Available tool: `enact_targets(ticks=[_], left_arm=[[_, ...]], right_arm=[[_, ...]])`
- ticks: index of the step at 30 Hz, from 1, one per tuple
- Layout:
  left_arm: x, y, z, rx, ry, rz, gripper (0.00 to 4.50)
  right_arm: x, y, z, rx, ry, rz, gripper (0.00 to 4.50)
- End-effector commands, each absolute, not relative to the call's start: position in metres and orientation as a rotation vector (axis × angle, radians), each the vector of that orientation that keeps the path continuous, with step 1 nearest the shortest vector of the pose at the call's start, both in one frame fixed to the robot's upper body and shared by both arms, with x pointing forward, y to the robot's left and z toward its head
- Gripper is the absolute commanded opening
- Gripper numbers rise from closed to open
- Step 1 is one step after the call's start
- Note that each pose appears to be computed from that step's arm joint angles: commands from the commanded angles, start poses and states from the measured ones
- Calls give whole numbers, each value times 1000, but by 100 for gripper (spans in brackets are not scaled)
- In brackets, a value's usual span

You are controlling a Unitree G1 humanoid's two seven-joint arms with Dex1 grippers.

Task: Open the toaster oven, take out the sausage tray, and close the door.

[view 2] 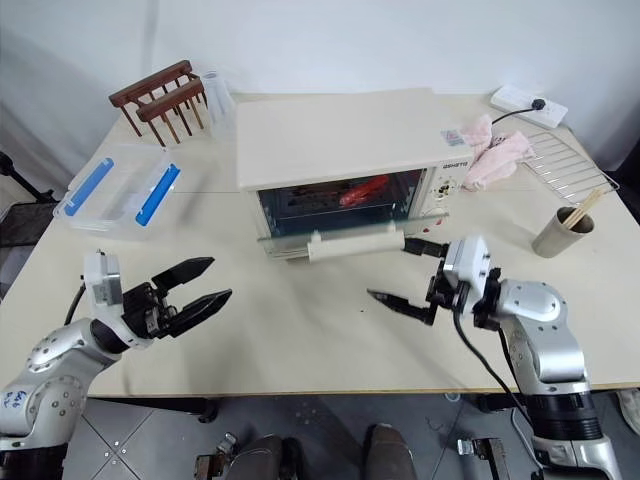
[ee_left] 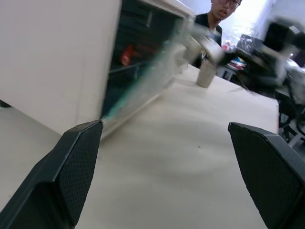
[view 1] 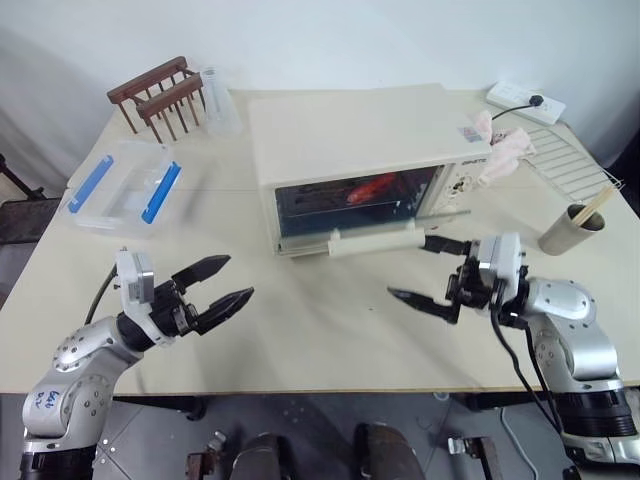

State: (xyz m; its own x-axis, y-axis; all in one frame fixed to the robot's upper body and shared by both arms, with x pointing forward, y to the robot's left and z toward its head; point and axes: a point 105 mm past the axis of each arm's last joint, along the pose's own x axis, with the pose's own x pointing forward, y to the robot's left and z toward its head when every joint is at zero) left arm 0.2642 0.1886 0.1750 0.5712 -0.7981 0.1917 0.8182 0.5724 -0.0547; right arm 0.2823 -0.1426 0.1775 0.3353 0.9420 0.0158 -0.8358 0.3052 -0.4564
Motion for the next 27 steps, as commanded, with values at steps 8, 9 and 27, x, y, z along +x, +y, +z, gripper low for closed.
enact_targets(ticks=[8, 9, 27], left_arm=[[299, 167, 213, -218, -309, -1028, 204], [302, 162, 215, -211, -313, -1046, 174], [316, 104, 200, -185, -270, -1246, 6]], right_arm=[[287, -138, 192, -655, -494, 1225, 450], [287, -138, 191, -662, -495, 1230, 450], [279, -160, 176, -683, -450, 1140, 450]])
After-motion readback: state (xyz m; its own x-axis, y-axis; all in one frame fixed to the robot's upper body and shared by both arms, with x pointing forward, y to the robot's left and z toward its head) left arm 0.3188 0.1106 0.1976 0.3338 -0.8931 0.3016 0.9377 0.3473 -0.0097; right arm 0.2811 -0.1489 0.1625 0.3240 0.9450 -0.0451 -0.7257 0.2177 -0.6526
